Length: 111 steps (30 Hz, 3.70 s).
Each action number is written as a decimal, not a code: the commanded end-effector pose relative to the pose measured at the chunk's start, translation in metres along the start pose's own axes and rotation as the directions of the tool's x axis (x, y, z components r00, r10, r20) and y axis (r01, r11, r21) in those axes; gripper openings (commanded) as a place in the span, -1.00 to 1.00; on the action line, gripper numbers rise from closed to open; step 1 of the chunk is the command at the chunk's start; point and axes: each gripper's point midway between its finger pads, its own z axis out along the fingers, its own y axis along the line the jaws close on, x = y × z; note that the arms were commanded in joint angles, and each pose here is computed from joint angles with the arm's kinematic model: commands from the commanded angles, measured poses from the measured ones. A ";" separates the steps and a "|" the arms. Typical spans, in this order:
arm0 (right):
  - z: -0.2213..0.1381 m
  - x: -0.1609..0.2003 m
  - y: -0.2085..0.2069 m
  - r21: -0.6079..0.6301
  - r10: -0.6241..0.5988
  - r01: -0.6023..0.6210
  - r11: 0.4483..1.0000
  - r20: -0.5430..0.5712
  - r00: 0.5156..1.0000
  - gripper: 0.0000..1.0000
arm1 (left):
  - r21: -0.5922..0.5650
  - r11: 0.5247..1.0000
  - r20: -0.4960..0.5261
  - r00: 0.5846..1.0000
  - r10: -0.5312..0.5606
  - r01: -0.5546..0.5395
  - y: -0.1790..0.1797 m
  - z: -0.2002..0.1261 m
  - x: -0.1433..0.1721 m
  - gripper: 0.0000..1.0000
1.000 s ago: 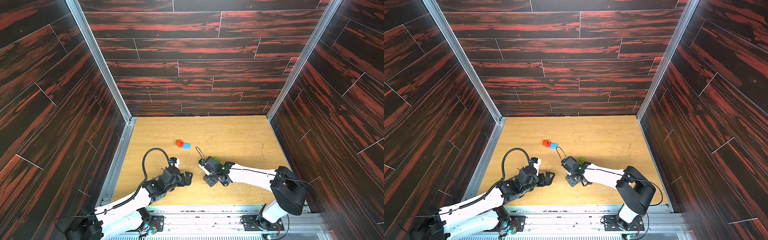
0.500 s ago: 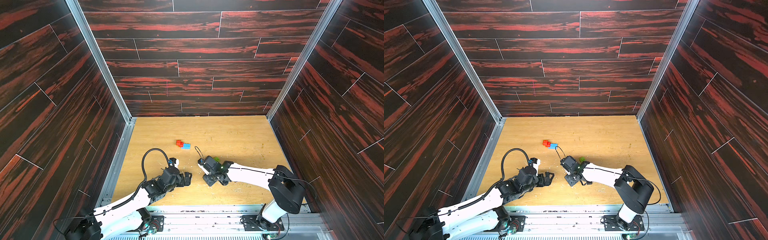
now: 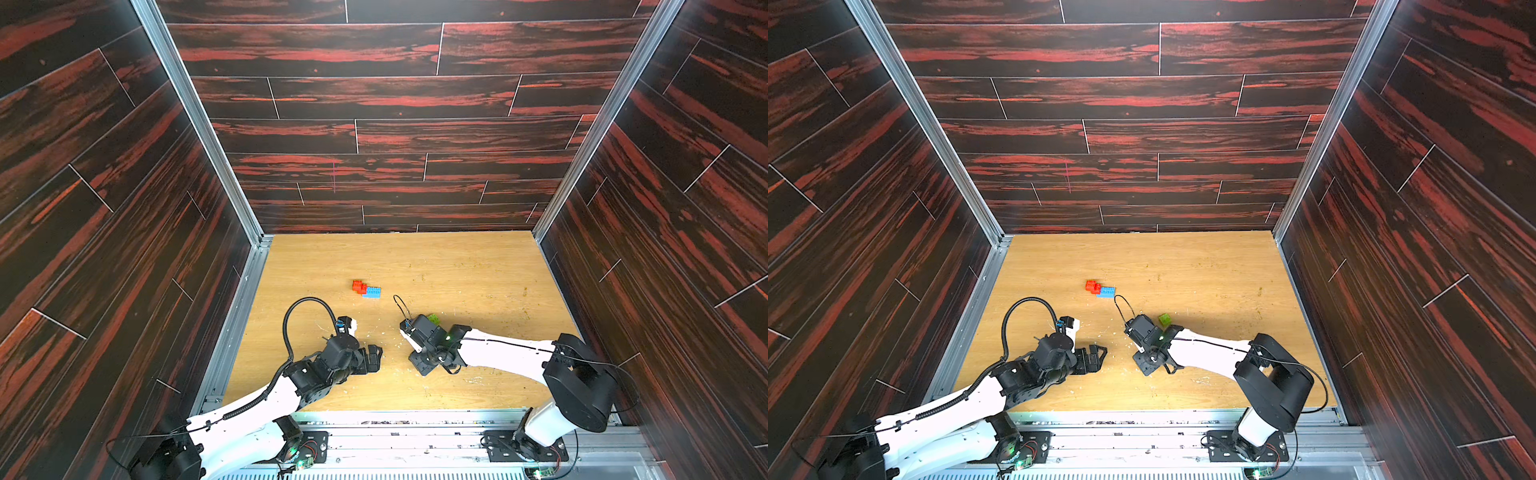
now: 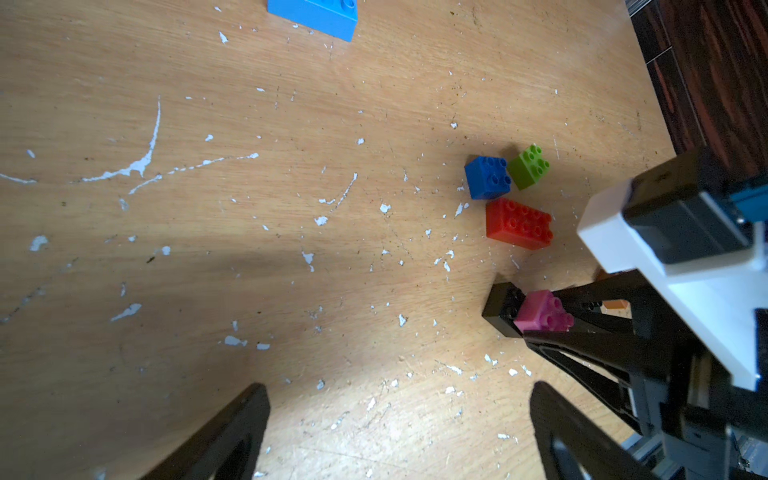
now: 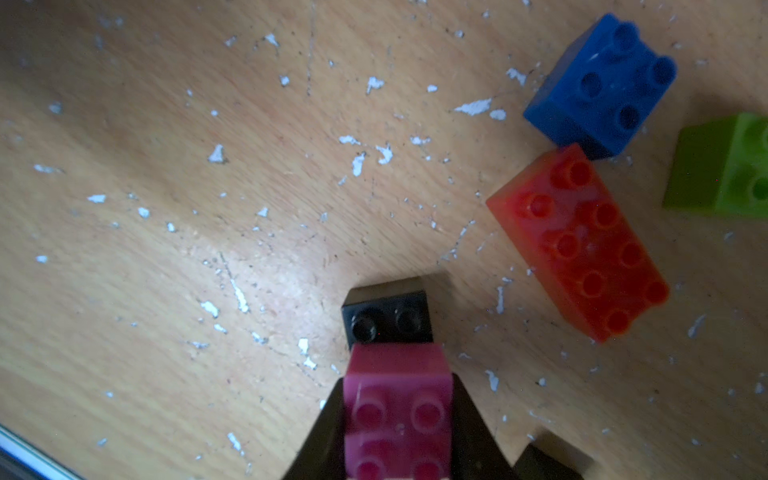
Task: Assemble the letter v with lego
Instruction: Assemble the lego brick with the lego brick, then pick up the lego brick from the center of the board.
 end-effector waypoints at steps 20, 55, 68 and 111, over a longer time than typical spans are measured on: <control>0.034 -0.006 0.010 -0.007 -0.028 0.027 1.000 -0.111 0.993 -0.40 | -0.084 0.996 0.065 0.997 0.028 -0.023 0.012 -0.015 -0.015 1.00; 0.040 0.017 0.022 -0.003 -0.023 0.023 1.000 -0.230 0.973 -0.42 | -0.107 0.994 0.055 0.998 0.016 -0.010 0.015 -0.015 -0.014 1.00; 0.035 0.000 0.022 0.021 -0.020 0.026 0.999 -0.245 0.969 -0.42 | -0.112 0.994 0.052 0.999 0.012 -0.006 0.016 -0.015 -0.014 1.00; 0.060 -0.012 0.021 -0.008 0.058 -0.058 0.998 0.034 0.998 0.14 | -0.141 0.990 0.065 0.998 -0.001 0.010 0.022 -0.019 -0.015 1.00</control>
